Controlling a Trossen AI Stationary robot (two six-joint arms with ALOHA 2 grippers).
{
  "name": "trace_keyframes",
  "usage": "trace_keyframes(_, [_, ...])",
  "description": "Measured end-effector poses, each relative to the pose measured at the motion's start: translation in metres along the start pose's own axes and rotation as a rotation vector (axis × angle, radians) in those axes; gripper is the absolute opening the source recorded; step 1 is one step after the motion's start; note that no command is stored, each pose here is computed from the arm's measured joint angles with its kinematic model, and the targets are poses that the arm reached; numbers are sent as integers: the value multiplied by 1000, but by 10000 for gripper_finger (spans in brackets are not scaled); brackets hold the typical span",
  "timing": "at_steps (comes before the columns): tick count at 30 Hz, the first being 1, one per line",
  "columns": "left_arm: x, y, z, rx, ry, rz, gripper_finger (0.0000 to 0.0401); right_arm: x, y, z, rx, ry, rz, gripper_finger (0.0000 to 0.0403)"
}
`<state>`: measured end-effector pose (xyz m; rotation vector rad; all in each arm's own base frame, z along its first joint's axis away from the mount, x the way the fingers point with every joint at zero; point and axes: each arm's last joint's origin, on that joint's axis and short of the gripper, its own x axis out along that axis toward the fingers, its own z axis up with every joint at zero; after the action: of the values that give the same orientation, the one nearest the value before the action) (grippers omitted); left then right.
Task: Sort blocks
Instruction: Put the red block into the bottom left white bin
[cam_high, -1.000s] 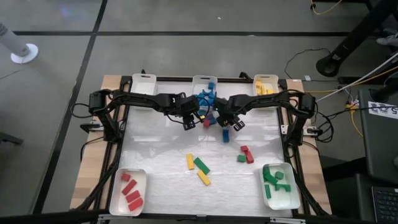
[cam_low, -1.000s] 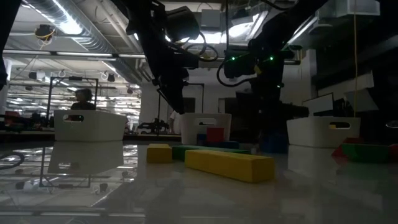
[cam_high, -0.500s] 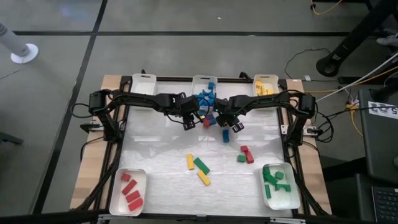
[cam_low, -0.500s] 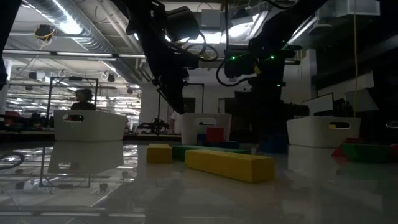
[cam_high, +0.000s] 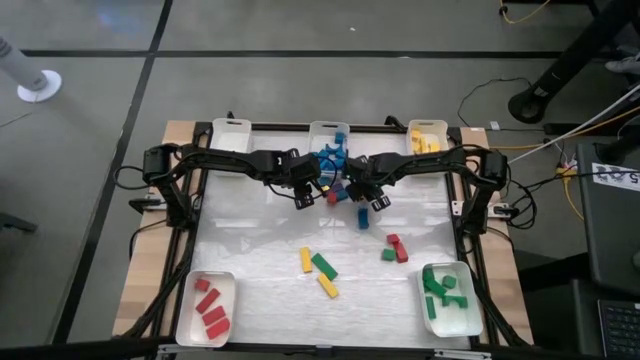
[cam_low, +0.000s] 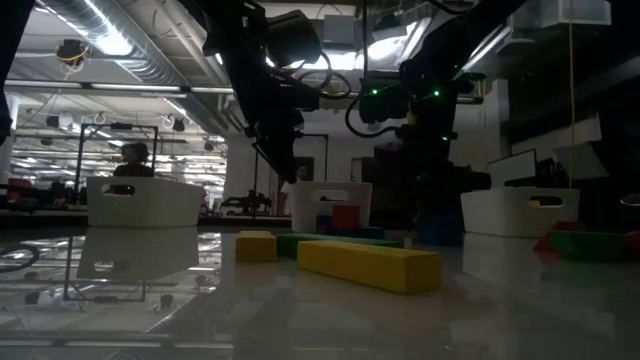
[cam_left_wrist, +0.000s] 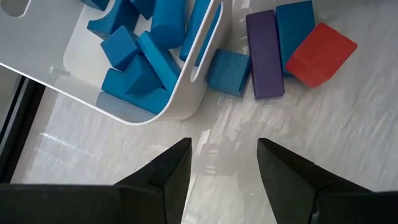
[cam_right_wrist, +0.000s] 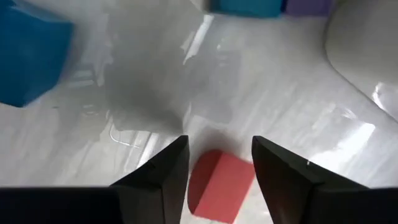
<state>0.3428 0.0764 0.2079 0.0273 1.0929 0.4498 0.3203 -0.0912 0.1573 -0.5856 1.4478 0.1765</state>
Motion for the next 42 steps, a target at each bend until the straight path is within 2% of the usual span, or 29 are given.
trace_keyframes(6, [0,0,0,0,0,0,170,0,-2,2,37,-18,-30,223])
trace_keyframes(11, [0,0,0,0,0,0,170,0,-3,2,157,-3,-45,246])
trace_keyframes(17, [0,0,0,0,0,0,170,0,-2,-2,295,48,-67,253])
trace_keyframes(23, [0,0,0,0,0,0,170,0,0,-4,323,71,-48,253])
trace_keyframes(33, [0,0,0,0,0,0,170,4,-15,-23,426,52,29,253])
trace_keyframes(39, [0,0,0,0,0,0,170,8,-25,-37,573,-30,176,253])
trace_keyframes(42, [0,0,0,0,0,0,170,8,-26,-39,588,-35,191,253])
